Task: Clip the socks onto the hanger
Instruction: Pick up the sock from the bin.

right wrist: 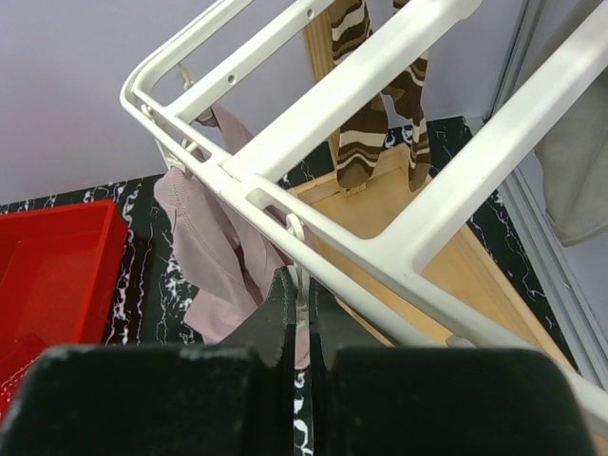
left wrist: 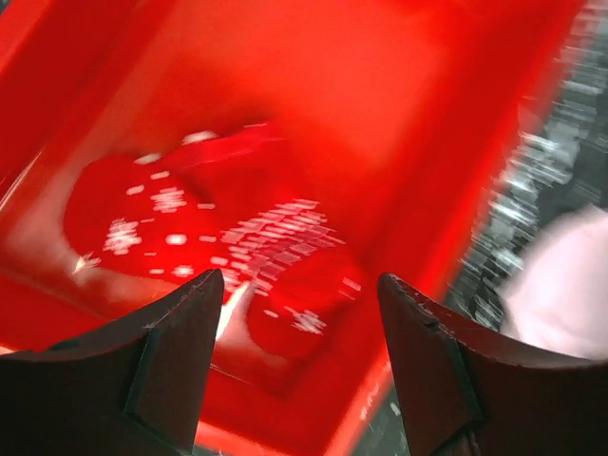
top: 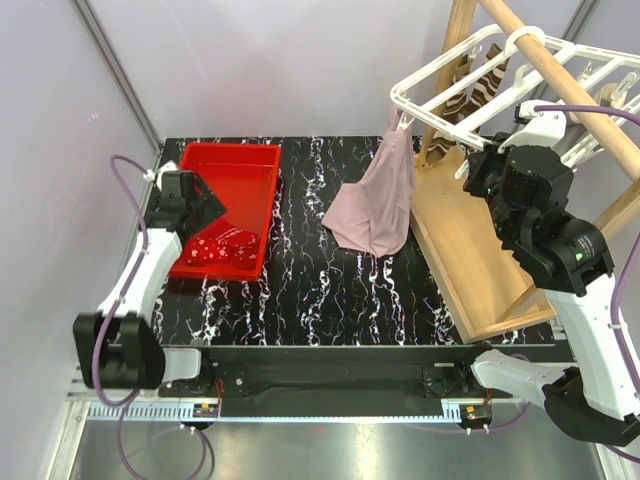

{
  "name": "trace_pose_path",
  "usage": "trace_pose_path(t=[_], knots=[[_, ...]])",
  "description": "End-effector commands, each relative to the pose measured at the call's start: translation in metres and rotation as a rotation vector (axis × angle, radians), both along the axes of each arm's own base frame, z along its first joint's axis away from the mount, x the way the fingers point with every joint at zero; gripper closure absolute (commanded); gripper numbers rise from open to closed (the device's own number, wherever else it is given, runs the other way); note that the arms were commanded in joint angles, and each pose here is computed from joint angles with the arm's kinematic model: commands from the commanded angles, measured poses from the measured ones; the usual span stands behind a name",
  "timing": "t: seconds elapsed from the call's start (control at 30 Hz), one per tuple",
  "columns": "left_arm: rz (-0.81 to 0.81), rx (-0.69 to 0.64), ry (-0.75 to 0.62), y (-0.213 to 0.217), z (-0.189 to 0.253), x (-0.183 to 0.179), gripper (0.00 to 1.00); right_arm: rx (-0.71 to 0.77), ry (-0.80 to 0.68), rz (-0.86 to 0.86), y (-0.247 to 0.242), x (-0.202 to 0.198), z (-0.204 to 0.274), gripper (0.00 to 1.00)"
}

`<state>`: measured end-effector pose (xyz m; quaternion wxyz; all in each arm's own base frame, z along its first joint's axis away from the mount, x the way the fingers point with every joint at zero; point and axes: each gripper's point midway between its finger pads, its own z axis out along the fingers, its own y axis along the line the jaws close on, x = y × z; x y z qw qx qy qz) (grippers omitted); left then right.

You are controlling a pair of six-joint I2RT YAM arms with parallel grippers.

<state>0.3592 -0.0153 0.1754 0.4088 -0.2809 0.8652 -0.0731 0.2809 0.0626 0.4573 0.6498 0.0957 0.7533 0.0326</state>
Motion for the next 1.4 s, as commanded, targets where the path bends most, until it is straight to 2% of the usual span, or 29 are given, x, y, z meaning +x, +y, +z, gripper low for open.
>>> trace_pose_path(t=[0.0, 0.07, 0.1, 0.23, 0.53, 1.0, 1.03, 1.07, 1.13, 1.17, 1.3, 1.37], knots=[[0.157, -0.101, 0.054, 0.023, -0.015, 0.023, 0.31, 0.017, 0.014, 0.043, 0.005, -0.005, -0.002, 1.0], [0.232, -0.094, 0.052, 0.043, -0.018, 0.039, 0.35, 0.02, 0.021, 0.045, 0.006, -0.005, -0.003, 1.0], [0.263, -0.097, 0.103, 0.049, -0.039, 0.045, 0.37, 0.02, 0.023, 0.049, 0.006, -0.006, -0.003, 1.0], [0.362, -0.113, 0.146, 0.066, -0.068, 0.062, 0.43, 0.015, 0.023, 0.042, 0.005, -0.006, -0.003, 1.0], [0.401, -0.166, 0.18, 0.062, -0.105, 0.066, 0.48, 0.005, 0.026, 0.039, 0.005, -0.003, -0.006, 1.0], [0.412, -0.182, 0.21, 0.06, -0.127, 0.073, 0.51, 0.007, 0.03, 0.042, 0.007, -0.002, -0.007, 1.0], [0.406, -0.179, 0.204, 0.059, -0.127, 0.074, 0.54, 0.003, 0.033, 0.045, 0.008, -0.001, -0.008, 1.0], [0.395, -0.178, 0.189, 0.06, -0.125, 0.078, 0.67, 0.001, 0.037, 0.04, 0.007, -0.001, -0.009, 1.0], [0.363, -0.186, 0.167, 0.057, -0.12, 0.085, 0.83, 0.001, 0.037, 0.043, 0.007, -0.001, -0.008, 1.0], [0.343, -0.185, 0.149, 0.056, -0.115, 0.088, 0.97, 0.007, 0.037, 0.044, 0.008, -0.001, -0.008, 1.0], [0.209, -0.1, 0.019, 0.047, -0.066, 0.097, 1.0, 0.013, 0.043, 0.055, 0.009, -0.003, -0.008, 1.0], [0.113, -0.022, -0.084, 0.03, -0.017, 0.098, 1.0, 0.02, 0.044, 0.058, 0.009, -0.005, -0.007, 1.0]])
